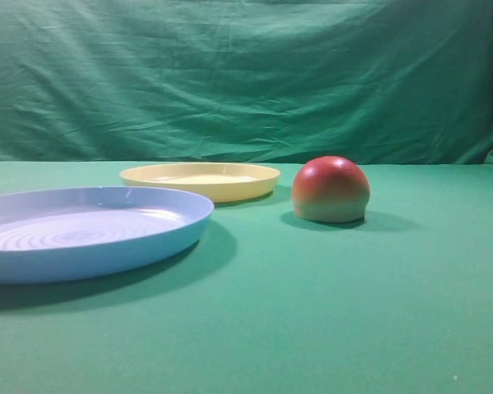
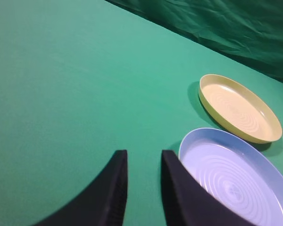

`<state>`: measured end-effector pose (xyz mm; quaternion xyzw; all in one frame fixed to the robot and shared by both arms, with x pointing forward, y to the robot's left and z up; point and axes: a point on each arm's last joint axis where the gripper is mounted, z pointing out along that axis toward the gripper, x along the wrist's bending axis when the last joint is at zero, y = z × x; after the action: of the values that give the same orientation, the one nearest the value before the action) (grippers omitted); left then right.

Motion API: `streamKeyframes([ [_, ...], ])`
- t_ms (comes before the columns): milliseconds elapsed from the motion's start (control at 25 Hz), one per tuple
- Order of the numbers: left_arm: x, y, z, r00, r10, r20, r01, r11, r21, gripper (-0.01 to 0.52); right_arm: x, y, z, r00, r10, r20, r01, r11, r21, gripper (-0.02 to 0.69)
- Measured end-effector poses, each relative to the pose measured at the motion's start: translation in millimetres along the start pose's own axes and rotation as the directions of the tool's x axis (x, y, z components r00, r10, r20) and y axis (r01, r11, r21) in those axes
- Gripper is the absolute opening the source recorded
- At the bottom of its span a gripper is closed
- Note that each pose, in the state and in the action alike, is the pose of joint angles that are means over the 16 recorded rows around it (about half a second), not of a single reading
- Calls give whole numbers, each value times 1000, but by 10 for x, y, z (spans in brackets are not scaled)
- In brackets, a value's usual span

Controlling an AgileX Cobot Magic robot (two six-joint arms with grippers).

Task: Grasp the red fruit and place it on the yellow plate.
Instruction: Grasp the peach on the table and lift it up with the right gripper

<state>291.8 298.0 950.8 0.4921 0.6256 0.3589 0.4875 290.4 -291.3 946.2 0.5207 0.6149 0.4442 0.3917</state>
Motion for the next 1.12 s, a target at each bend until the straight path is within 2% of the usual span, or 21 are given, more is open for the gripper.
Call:
streamKeyframes([
  [280, 0, 0, 0, 1000, 0, 0, 0, 1000, 0, 157, 4, 14, 0, 1000, 16, -4, -16, 1000, -16, 27],
  [520, 0, 0, 0, 1000, 0, 0, 0, 1000, 0, 157, 13, 119, -13, 997, 75, -24, -77, 990, -115, 9],
  [800, 0, 0, 0, 1000, 0, 0, 0, 1000, 0, 157, 14, 442, -111, 988, 141, -56, -151, 961, -230, 0],
  [960, 0, 0, 0, 1000, 0, 0, 0, 1000, 0, 157, 18, 685, -147, 987, 147, -60, -155, 970, -187, 0],
  [1120, 0, 0, 0, 1000, 0, 0, 0, 1000, 0, 157, 27, 906, -109, 990, 131, -54, -134, 990, -47, 6],
])
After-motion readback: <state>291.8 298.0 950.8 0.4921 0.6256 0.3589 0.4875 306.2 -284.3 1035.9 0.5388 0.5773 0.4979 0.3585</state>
